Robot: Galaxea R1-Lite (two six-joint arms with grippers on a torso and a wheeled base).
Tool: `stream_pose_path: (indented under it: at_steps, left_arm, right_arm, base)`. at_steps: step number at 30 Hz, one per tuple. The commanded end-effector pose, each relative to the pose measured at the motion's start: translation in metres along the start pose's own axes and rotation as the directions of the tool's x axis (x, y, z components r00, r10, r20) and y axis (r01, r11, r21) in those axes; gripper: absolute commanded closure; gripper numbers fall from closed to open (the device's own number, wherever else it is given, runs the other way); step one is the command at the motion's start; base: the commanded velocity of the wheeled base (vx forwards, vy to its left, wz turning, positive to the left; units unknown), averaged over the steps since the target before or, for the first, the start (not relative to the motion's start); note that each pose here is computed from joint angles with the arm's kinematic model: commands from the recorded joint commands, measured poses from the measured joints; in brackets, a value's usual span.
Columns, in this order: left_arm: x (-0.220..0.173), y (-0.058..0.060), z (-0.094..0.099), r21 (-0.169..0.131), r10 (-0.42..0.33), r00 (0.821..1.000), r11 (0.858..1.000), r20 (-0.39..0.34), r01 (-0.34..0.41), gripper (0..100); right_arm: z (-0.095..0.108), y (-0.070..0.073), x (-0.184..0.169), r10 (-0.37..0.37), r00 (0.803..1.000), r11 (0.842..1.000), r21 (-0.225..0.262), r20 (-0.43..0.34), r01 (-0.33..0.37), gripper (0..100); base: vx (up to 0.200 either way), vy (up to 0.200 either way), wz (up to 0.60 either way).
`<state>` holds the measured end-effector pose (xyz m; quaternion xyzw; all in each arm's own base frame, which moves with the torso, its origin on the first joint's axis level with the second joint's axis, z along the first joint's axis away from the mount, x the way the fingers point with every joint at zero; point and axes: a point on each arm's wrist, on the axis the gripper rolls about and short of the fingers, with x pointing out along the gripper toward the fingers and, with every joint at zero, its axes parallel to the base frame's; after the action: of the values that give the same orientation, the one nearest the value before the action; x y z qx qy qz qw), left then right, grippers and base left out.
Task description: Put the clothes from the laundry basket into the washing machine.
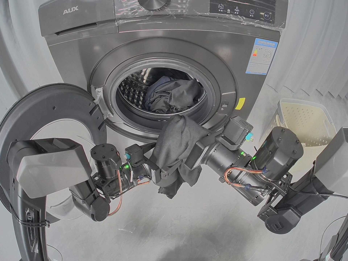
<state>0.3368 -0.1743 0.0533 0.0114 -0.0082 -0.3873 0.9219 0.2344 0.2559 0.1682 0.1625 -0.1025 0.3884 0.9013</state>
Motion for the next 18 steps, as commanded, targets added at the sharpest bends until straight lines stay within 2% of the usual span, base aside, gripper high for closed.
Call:
stream_pose_path:
  at_steps: [1,3,9,14,15,18]
  left_arm:
    - [0.006,0.000,-0.012,-0.009,-0.006,1.000,1.000,-0.019,0.006,0]
    - [0.011,0.000,-0.019,-0.011,-0.009,1.000,1.000,-0.022,0.009,0]
    - [0.023,0.004,-0.013,-0.027,-0.008,1.000,1.000,0.026,0.008,0]
    - [0.029,0.006,-0.014,-0.023,0.003,0.999,1.000,0.039,-0.002,0]
    - [0.029,0.006,-0.014,-0.023,0.003,0.999,1.000,0.039,-0.002,100]
    - [0.030,0.009,-0.016,-0.026,0.035,0.998,0.999,0.043,-0.034,100]
  right_arm:
    - [0.003,0.005,-0.001,0.014,1.000,1.000,0.002,0.007,-0.014,100]
    - [0.003,0.009,-0.001,0.027,1.000,1.000,0.006,0.007,-0.027,100]
    - [0.000,0.011,-0.004,0.031,0.999,0.999,0.010,-0.011,-0.031,100]
    - [0.000,0.011,-0.004,0.032,0.999,0.999,0.010,-0.008,-0.032,100]
    - [0.000,0.011,-0.004,0.032,0.999,0.999,0.010,-0.008,-0.032,100]
    - [0.000,0.011,-0.004,0.030,1.000,0.999,0.011,-0.007,-0.030,100]
  base:
    - [0.000,0.000,0.00]
    - [0.000,0.000,0.00]
    - [0.000,0.000,0.00]
    - [0.000,0.000,0.00]
    - [0.000,0.000,0.00]
    - [0.000,0.000,0.00]
